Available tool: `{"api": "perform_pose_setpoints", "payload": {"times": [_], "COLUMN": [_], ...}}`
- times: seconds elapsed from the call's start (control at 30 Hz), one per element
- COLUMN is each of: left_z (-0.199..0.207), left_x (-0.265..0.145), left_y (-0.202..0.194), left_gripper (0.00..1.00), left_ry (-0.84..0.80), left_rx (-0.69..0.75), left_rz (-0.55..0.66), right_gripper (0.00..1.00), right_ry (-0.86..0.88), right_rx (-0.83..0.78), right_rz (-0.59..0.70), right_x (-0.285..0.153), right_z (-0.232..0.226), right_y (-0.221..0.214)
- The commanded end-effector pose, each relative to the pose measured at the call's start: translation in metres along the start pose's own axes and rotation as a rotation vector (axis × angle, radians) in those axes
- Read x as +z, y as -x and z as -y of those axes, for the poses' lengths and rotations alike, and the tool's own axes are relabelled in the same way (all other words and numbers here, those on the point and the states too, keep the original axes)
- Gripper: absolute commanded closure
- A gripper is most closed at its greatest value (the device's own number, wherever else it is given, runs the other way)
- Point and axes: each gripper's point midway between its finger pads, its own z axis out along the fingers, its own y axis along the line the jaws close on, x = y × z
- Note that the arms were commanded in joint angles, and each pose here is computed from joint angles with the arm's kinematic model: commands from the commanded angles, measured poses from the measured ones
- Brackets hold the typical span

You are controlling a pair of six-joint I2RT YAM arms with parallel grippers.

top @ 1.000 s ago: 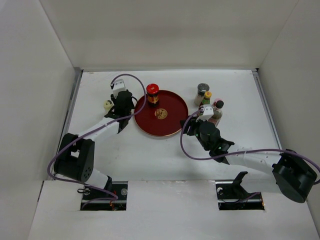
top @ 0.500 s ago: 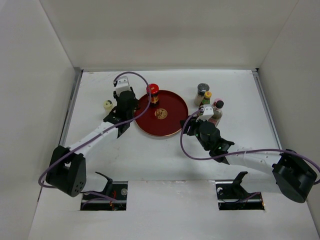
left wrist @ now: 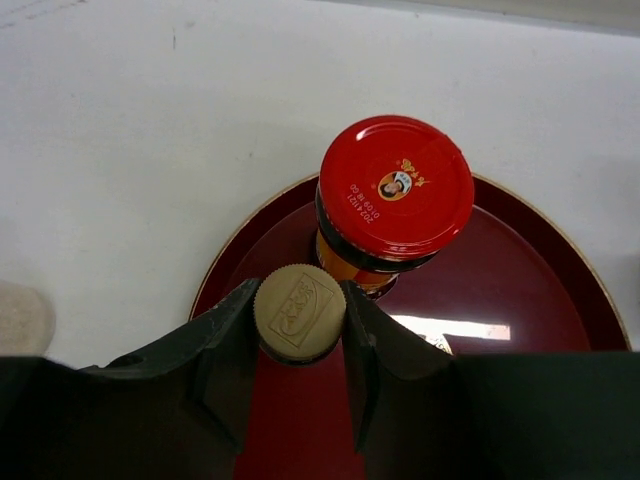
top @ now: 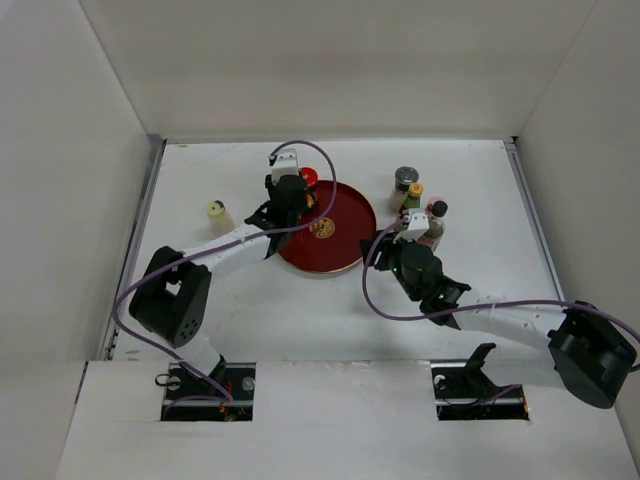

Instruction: Organize the condiment bottles

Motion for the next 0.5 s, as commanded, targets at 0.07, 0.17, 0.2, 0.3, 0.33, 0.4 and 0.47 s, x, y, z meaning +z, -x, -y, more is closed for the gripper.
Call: {"api": "perform_pose_setpoints", "payload": {"times": [0.07, 0.17, 0.2, 0.3, 0.33, 0.4, 0.47], "left_z": [0.023, 0.017, 0.015, 0.007, 0.006, 0.005, 0.003], "left_x": [0.004, 0.006, 0.005, 0.005, 0.004, -0.001, -0.010], "left_y": [0.042, 0.031, 0.027, 0.018, 0.017, 0.018, 0.025], "left_gripper": [0.77, 0.74, 0.72, 0.60, 0.53, 0.41, 0.28], "left_ry": [-0.041, -0.019, -0.012, 0.018, 0.023, 0.020, 0.018], "left_rx": [-0.066, -0.052, -0.048, -0.038, -0.034, -0.034, -0.047], "left_rz": [0.119, 0.104, 0.098, 0.090, 0.087, 0.091, 0.112], "right_gripper": [0.38, 0.37, 0.37, 0.36, 0.36, 0.36, 0.37], "right_ry": [0.038, 0.040, 0.039, 0.041, 0.040, 0.034, 0.036], "right_rx": [0.033, 0.036, 0.032, 0.035, 0.036, 0.032, 0.028], "right_rz": [0.063, 0.065, 0.058, 0.069, 0.068, 0.054, 0.056], "right_x": [0.000, 0.000, 0.000, -0.001, -0.001, 0.001, 0.001], "right_z": [-0.015, -0.015, -0.015, -0.015, -0.014, -0.013, -0.014], "right_y": [0.023, 0.023, 0.021, 0.024, 0.023, 0.020, 0.021]}}
